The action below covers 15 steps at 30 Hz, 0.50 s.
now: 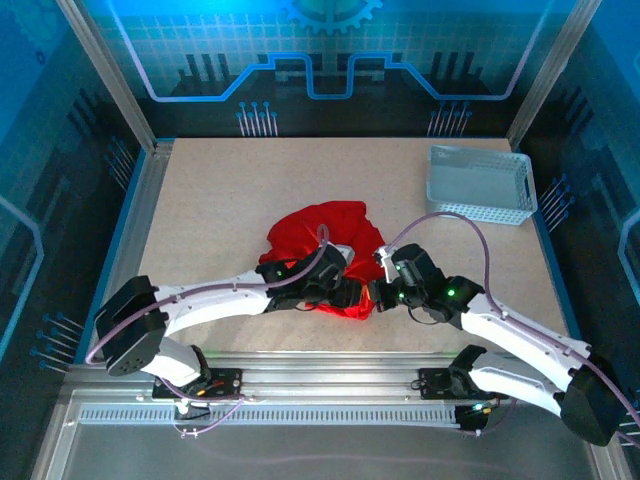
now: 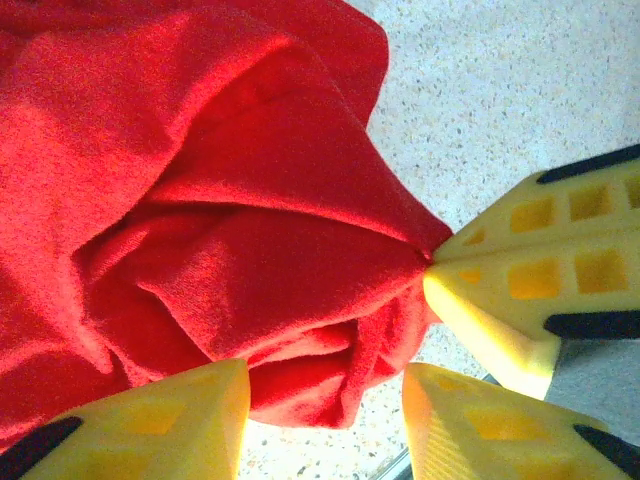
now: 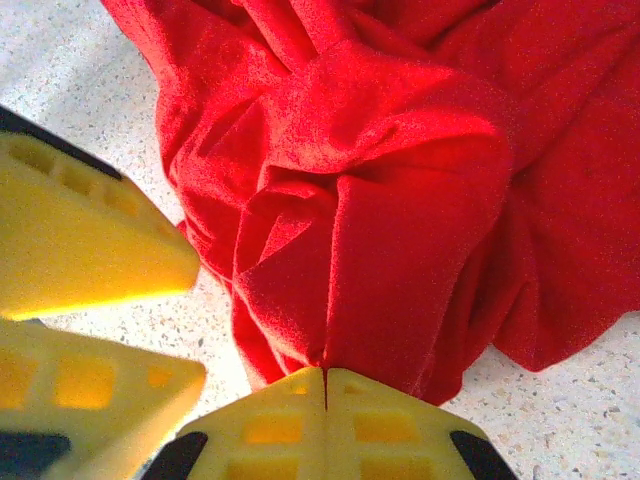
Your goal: Fold the inside-out t-shirt
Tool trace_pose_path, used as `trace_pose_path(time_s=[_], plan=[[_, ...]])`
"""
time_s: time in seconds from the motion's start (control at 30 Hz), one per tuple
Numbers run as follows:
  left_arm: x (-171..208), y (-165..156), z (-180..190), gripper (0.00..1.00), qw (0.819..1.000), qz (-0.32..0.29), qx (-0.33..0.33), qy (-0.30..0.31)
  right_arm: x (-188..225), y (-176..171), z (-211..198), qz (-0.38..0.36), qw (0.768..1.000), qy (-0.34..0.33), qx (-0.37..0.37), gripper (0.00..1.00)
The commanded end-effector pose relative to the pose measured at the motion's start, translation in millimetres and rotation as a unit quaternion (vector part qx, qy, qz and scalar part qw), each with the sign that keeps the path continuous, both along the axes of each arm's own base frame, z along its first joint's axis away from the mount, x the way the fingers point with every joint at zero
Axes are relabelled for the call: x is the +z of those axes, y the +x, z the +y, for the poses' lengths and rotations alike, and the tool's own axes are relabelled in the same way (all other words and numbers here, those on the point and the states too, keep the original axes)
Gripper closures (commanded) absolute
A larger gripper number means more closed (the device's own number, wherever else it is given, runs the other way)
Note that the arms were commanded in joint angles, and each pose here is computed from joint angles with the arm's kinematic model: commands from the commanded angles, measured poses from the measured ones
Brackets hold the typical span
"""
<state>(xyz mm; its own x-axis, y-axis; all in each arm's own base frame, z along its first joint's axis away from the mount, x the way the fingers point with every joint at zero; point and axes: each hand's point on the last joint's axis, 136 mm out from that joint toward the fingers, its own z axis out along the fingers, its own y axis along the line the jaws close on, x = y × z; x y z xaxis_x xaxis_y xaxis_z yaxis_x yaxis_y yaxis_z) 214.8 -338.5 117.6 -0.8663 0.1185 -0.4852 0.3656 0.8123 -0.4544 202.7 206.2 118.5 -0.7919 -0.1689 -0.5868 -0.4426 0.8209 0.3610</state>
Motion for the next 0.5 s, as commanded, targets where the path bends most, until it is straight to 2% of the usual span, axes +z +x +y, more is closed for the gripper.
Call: trace_pose_path(time_s=[0.0, 0.17, 0.3, 0.33, 0.47], plan=[[-8, 9, -1, 0.57, 1.000, -0.010, 0.005, 0.028, 29, 7, 9, -0.026, 0.999, 0.047, 0.001, 1.00], [-17, 17, -1, 0.57, 0.998, -0.003, 0.024, 0.051, 42, 4, 11, -0.035, 0.997, 0.068, 0.007, 1.00], [-20, 23, 3, 0.64, 0.997, -0.006, 0.043, 0.071, 41, 1, 11, -0.036, 0.997, 0.068, 0.012, 1.00], [-20, 24, 2, 0.67, 0.997, -0.008, 0.044, 0.070, 40, 1, 10, -0.036, 0.997, 0.067, 0.012, 1.00], [-16, 25, 1, 0.89, 0.997, -0.013, 0.040, 0.065, 29, 10, -4, -0.031, 0.999, 0.030, -0.027, 1.00]])
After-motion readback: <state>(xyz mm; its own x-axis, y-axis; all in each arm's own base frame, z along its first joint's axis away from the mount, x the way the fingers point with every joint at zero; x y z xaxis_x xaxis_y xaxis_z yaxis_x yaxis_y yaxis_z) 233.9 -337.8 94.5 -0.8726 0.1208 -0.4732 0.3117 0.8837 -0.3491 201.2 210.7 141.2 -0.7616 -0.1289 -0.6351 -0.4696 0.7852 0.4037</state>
